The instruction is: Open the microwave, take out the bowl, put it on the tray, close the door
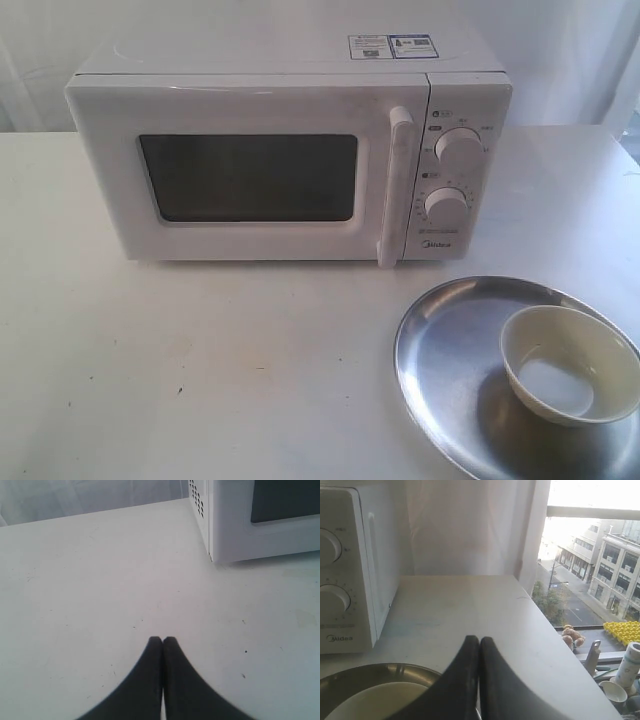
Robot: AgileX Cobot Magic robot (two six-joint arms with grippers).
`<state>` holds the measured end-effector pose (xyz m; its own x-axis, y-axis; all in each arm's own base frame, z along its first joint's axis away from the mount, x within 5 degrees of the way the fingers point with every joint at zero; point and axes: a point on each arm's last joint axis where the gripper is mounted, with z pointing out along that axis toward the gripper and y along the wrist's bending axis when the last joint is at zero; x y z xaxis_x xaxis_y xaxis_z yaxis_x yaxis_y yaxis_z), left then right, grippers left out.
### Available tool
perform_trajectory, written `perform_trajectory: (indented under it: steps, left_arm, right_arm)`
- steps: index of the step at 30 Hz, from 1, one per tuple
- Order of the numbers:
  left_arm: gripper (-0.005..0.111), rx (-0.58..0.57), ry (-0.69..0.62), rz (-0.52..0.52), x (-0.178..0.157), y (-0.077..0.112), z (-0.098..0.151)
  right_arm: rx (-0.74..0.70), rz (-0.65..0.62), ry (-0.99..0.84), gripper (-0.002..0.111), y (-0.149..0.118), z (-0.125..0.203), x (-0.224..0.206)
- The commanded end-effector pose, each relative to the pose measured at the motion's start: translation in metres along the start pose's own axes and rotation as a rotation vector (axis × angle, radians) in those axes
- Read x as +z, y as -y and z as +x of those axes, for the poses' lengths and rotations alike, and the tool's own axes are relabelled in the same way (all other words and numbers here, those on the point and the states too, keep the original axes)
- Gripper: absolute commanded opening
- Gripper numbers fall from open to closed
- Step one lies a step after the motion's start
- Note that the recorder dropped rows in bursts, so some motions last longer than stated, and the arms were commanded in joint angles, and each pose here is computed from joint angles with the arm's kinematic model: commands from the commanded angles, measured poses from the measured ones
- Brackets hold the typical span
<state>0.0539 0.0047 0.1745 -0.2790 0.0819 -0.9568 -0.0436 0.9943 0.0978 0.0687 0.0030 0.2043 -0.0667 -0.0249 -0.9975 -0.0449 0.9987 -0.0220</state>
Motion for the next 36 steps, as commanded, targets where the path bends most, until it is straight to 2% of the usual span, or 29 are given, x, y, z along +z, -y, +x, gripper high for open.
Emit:
perform_trajectory:
  steps: [1,21,36]
  left_arm:
    - [0.0,-0.009,0.0,0.002,0.0002,0.0002,0.0009]
    - [0.0,-0.009,0.0,0.002,0.0002,0.0002,0.0009]
    - [0.0,-0.009,0.0,0.002,0.0002,0.0002,0.0009]
  right_arm:
    - [-0.015,0.004,0.003,0.0,0.0003,0.001,-0.0005]
    - [-0.015,0.005,-0.05,0.0,0.0003,0.0058,-0.0006]
    - [-0.016,-0.004,0.042,0.0,-0.0003,0.0004,-0.0082]
